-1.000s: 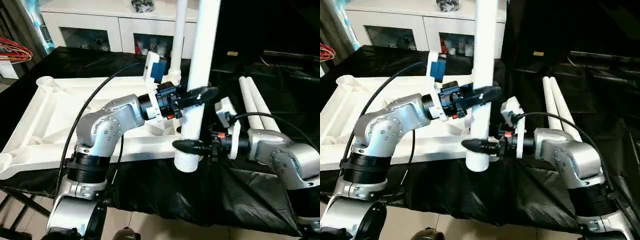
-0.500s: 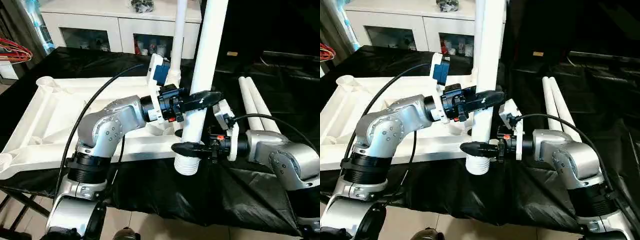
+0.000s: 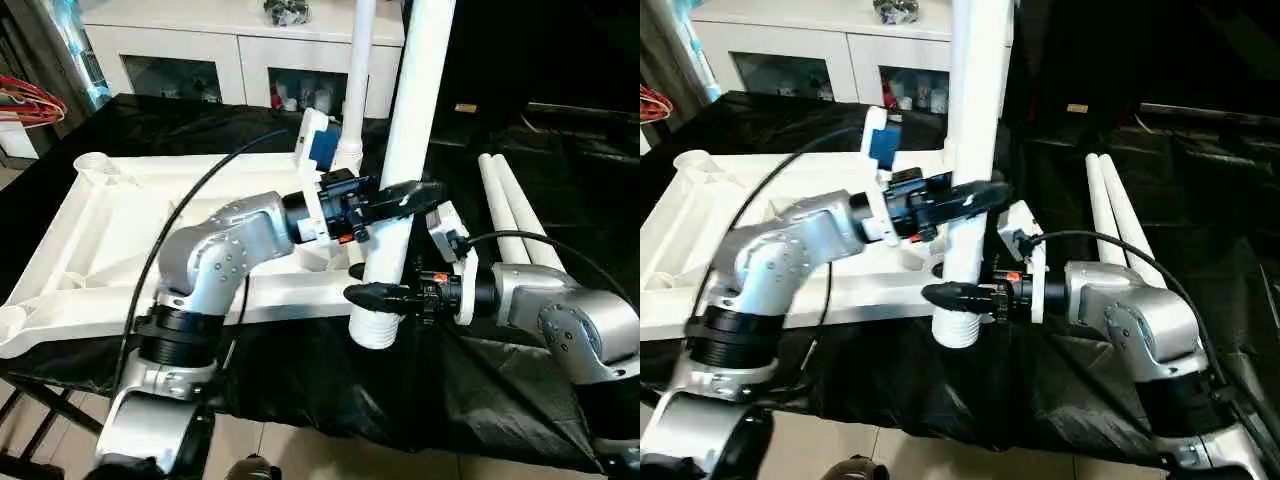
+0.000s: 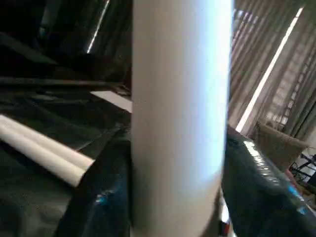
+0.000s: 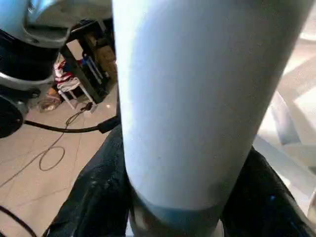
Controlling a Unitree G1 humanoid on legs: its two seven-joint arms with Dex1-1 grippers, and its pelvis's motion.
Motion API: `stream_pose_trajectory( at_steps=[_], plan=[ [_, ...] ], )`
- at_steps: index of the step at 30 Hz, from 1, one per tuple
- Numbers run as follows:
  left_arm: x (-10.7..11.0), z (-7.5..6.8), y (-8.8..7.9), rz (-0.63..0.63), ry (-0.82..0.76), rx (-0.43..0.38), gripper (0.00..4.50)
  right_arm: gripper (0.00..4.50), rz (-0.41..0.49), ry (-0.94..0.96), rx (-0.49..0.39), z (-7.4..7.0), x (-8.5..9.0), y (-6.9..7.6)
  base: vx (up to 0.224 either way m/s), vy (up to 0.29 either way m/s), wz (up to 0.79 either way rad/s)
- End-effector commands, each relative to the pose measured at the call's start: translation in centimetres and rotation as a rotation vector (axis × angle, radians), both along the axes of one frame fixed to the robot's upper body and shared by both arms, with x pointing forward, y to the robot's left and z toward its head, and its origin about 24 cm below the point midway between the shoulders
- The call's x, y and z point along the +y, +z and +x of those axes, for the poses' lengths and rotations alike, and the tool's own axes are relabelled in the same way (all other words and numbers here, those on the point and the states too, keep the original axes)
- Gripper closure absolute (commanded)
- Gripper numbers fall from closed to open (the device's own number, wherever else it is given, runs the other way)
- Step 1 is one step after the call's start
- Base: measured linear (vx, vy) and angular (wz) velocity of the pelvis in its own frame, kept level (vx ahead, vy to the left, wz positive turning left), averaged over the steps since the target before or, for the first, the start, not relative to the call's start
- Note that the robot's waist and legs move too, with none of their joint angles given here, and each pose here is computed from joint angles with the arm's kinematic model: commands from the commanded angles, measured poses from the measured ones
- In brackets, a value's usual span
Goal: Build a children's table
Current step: Pick table leg
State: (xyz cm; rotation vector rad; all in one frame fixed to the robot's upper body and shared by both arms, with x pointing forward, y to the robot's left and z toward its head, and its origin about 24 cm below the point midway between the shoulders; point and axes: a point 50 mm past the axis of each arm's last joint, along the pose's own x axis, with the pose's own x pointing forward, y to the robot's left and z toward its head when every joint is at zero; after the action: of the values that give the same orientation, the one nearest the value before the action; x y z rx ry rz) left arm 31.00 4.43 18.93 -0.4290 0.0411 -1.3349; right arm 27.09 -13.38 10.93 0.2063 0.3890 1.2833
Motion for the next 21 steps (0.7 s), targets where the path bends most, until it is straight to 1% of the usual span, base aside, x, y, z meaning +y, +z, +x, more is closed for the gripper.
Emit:
stream_pose_trajectory(
  at_steps=[1,3,6,7,9,11,12,13,15,16,18,19,20,21],
  plan=[
    [0.0,0.1,1.2,-0.038,0.009,-0.055,1.63,2.59,0.003,-0.038,-0.024,0.1,-0.3,0.5,0.000,0.000,0.00],
    [0.0,0.0,1.3,-0.049,0.002,-0.058,1.52,2.59,0.007,-0.042,-0.024,0.1,-0.3,0.5,0.000,0.000,0.00],
    [0.1,0.0,1.5,-0.061,0.016,-0.075,1.51,2.59,0.014,-0.056,-0.028,0.1,-0.3,0.6,0.000,0.000,0.00],
    [0.5,0.3,2.1,-0.093,0.086,-0.102,1.51,2.59,0.032,-0.092,-0.044,0.4,-0.1,0.8,0.000,0.000,0.00],
    [0.8,0.6,2.3,-0.101,0.133,-0.113,1.51,2.59,0.044,-0.119,-0.055,0.6,-0.1,0.9,0.000,0.000,0.00],
    [1.8,1.4,3.1,-0.139,0.229,-0.111,1.51,2.59,0.069,-0.220,-0.091,1.6,-0.2,1.3,0.000,0.000,0.00],
    [1.9,1.4,3.2,-0.141,0.232,-0.111,1.51,2.60,0.070,-0.224,-0.092,1.6,-0.2,1.3,0.000,0.000,0.00],
    [2.8,2.0,3.9,-0.180,0.292,-0.109,1.51,2.60,0.086,-0.305,-0.117,2.5,-0.3,1.6,0.000,0.000,0.00],
    [3.1,2.2,4.1,-0.190,0.308,-0.109,1.51,2.60,0.091,-0.327,-0.123,2.7,-0.3,1.7,0.000,0.000,0.00],
    [3.5,2.4,4.2,-0.181,0.329,-0.124,1.51,2.60,0.095,-0.352,-0.133,2.9,-0.4,1.7,0.000,0.000,0.00],
    [4.1,2.9,3.5,-0.101,0.364,-0.151,1.51,2.60,0.082,-0.422,-0.151,3.4,-0.7,1.7,0.000,0.000,0.00],
    [4.1,2.9,3.5,-0.101,0.364,-0.151,1.51,2.60,0.082,-0.422,-0.151,3.4,-0.7,1.7,0.000,0.000,0.00],
    [4.5,2.9,2.8,-0.027,0.357,-0.192,1.51,2.60,0.047,-0.477,-0.173,3.7,-1.1,1.6,0.000,0.000,0.00],
    [4.7,2.9,1.7,0.083,0.348,-0.241,1.51,2.60,0.001,-0.519,-0.198,3.9,-1.5,1.4,0.000,0.000,0.00]
  ],
)
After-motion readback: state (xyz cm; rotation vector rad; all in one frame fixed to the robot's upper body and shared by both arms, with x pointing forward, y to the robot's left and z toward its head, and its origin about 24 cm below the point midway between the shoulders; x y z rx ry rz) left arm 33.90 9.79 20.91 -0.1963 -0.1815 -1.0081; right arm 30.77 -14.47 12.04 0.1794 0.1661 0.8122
